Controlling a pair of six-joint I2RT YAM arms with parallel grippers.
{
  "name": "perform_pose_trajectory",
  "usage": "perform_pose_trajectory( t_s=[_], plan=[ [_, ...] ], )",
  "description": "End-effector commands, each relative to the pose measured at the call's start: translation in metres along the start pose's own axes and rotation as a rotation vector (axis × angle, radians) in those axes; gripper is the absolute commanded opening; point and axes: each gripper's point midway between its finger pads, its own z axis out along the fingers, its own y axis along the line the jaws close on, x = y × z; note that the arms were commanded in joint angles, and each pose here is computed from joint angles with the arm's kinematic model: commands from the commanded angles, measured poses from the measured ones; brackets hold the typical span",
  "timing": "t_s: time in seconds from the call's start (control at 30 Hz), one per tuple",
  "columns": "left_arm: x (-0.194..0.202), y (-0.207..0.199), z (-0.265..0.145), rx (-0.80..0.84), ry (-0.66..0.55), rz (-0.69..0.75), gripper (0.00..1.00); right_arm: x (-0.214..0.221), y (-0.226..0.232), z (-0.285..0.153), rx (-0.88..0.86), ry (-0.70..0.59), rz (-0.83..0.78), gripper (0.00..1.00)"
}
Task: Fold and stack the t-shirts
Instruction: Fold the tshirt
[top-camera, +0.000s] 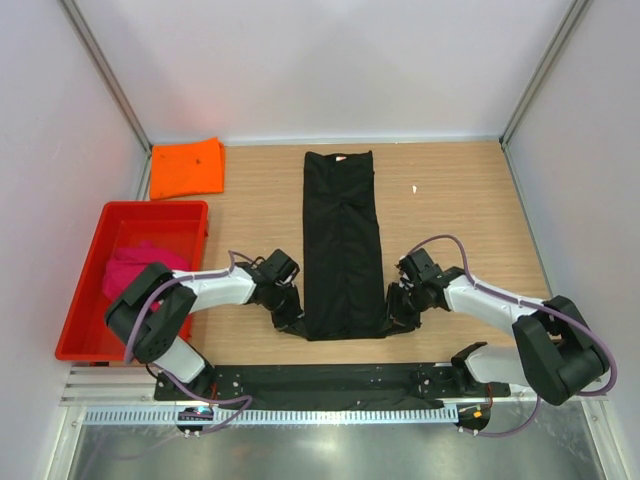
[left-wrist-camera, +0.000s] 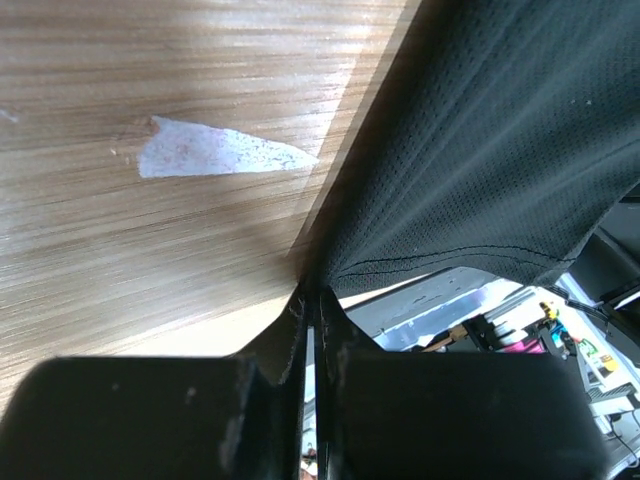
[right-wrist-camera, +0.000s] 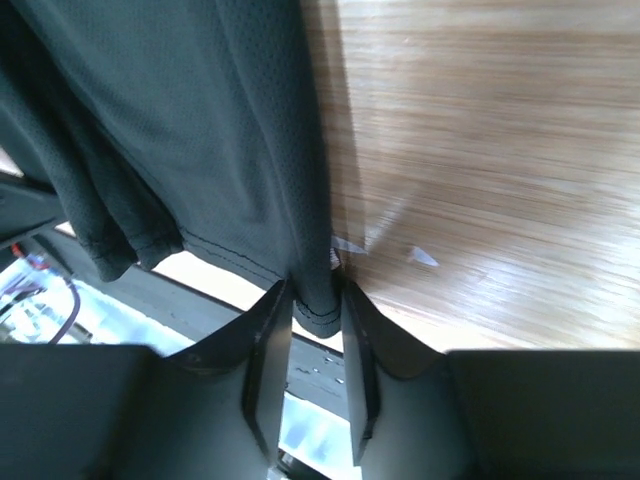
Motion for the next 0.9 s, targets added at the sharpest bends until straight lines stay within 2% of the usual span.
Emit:
perform_pose_trajectory(
  t_s=[0.0,0.03,0.07,0.13,0.17,0.33,0.6,0.77,0.87],
  plan=[
    [-0.012,0.044,0.010,-0.145,-0.100,0.005,0.00,0.008,-0.008,0.009,-0.009,0.004,0.009,0.32],
    [-0.010,0.048,0.011,-0.148,-0.097,0.003,0.00,0.009,-0.009,0.010,-0.014,0.006,0.011,0.28],
    [-0.010,0.048,0.011,-0.147,-0.099,0.006,0.00,0.009,-0.009,0.011,-0.020,0.004,0.015,0.18],
    [-0.007,0.056,0.011,-0.152,-0.102,0.006,0.00,0.013,-0.014,0.013,-0.010,0.010,0.024,0.04],
    [-0.006,0.058,0.011,-0.149,-0.105,0.007,0.00,0.015,-0.019,0.012,0.014,0.006,0.030,0.01],
    [0.001,0.068,0.009,-0.135,-0.114,0.008,0.00,0.017,-0.028,0.009,0.044,-0.024,0.043,0.01],
    [0.004,0.062,0.001,-0.096,-0.131,0.015,0.00,0.031,-0.036,0.008,0.027,-0.015,0.052,0.01],
    [0.008,0.063,-0.004,-0.074,-0.137,0.014,0.00,0.033,-0.035,0.003,0.014,-0.025,0.052,0.01],
    [0.009,0.052,-0.013,-0.037,-0.147,0.029,0.00,0.026,-0.019,-0.006,-0.040,-0.056,0.033,0.01]
  ],
)
